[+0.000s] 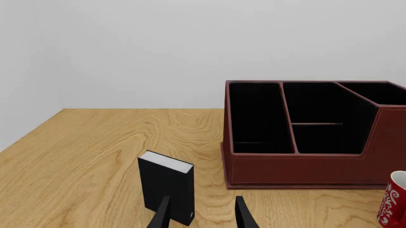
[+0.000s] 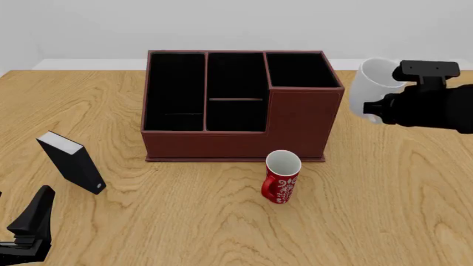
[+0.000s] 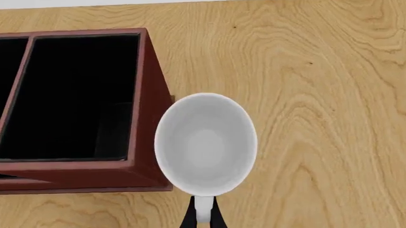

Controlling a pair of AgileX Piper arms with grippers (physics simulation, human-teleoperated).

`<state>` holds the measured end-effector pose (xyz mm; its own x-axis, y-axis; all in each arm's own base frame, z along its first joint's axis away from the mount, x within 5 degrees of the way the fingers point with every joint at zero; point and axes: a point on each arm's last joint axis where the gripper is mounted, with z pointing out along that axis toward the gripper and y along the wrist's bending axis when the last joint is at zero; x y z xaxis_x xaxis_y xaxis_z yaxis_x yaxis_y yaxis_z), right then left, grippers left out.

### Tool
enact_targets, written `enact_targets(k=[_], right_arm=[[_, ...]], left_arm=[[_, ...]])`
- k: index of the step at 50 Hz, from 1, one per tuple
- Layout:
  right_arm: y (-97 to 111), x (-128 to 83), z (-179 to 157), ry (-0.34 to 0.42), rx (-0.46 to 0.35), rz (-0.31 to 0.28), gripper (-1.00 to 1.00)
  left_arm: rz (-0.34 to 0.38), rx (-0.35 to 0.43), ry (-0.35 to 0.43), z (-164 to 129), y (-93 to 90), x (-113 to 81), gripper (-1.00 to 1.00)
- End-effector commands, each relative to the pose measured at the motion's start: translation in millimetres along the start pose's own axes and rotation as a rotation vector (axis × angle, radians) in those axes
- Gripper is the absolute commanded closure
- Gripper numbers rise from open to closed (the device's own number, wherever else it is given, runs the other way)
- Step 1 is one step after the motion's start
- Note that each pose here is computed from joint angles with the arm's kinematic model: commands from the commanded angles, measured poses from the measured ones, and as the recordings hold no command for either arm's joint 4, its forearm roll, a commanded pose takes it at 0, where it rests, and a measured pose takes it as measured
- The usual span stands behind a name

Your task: Pick up the white mug and place it to the right of the caddy.

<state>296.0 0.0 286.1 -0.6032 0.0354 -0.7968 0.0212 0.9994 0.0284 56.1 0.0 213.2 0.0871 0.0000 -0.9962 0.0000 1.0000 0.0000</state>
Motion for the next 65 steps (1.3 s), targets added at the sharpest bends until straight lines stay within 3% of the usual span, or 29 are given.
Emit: enact_targets(k=[1,29,65], right_arm=[[1.7,0.8,10.6,0.008,-0.004,0.009,1.00],[-7.0,18.1,30.1,0.062,0.017,-0.018,1.00],[1.9,43.7,55.8,0.123,-0.005,-0.020,1.00]], left_arm=[[0.000,0.000,0.000,0.0,0.0,0.0,-1.00],[0.000,0.000,0.000,0.0,0.0,0.0,-1.00],[0.000,0.000,0.000,0.0,0.0,0.0,-1.00]])
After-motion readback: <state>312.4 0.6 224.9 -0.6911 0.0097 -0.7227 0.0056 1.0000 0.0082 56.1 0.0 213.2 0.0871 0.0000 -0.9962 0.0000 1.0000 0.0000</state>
